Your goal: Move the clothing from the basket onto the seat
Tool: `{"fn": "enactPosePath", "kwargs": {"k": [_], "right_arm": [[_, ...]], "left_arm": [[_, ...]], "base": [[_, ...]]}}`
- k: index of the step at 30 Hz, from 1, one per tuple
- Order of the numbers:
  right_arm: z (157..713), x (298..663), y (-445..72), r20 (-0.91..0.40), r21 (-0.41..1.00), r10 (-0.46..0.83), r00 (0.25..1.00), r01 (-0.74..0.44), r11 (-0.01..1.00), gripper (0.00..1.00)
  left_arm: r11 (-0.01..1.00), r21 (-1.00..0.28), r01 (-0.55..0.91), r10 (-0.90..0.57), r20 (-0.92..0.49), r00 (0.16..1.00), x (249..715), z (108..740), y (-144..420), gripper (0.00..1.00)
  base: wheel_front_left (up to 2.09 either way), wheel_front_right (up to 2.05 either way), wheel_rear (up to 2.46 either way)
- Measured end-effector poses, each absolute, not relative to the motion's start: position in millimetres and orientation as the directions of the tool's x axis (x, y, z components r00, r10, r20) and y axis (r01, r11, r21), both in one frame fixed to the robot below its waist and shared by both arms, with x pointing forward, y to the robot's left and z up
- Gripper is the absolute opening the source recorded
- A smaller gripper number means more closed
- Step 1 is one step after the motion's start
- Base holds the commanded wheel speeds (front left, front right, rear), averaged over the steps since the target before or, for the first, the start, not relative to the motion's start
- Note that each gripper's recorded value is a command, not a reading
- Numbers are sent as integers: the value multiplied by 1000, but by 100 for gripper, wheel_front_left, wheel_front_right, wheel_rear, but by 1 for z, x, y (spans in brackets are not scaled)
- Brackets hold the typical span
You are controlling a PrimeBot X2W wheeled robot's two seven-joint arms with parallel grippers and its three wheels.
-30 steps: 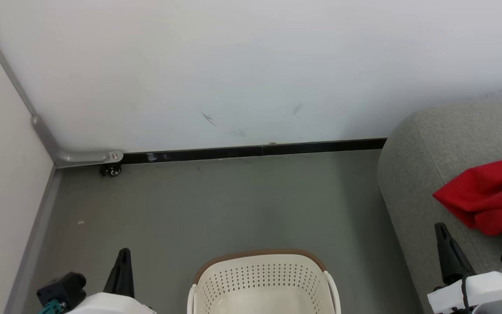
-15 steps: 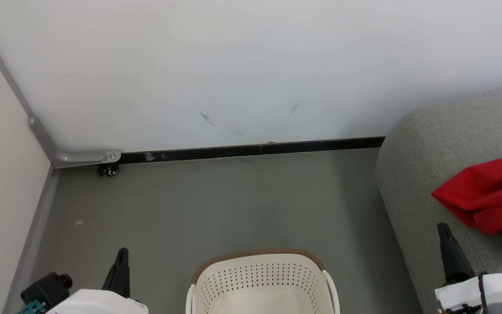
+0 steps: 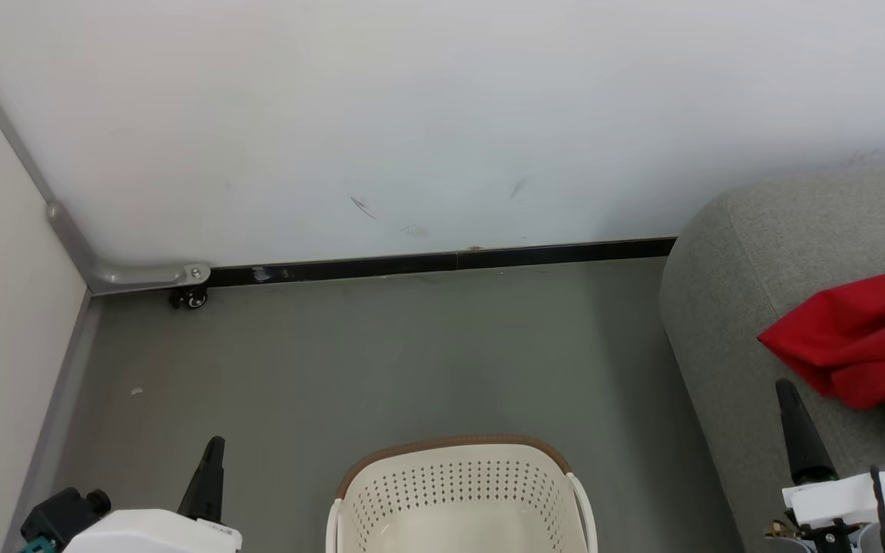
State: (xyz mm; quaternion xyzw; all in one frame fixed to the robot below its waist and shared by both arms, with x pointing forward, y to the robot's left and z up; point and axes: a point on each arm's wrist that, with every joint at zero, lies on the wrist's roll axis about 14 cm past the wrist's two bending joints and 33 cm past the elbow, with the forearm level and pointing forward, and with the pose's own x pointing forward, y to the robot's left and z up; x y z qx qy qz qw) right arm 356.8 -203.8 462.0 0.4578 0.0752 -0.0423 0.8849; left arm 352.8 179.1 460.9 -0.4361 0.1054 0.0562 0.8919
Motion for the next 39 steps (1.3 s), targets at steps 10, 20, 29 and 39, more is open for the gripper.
{"fn": "enactPosePath", "kwargs": {"k": [10,20,29,39], "right_arm": [[466,361,-204,-151,890,-9,988,140,435,0],[471,366,-206,-128,947,-16,992,127,296,0],[476,371,-206,-103,981,-20,995,105,166,0],[482,376,-208,-77,997,-28,997,78,15,0]], "left_arm": [[461,-864,-200,-16,-234,972,355,460,179,0],[318,-931,-181,-31,-201,979,361,464,181,0],[179,-971,-156,-37,-165,986,365,469,182,0],[26,-993,-113,-24,-113,993,369,475,188,0]], "base": [[0,0,0],[0,0,0],[0,0,0],[0,0,0]]}}
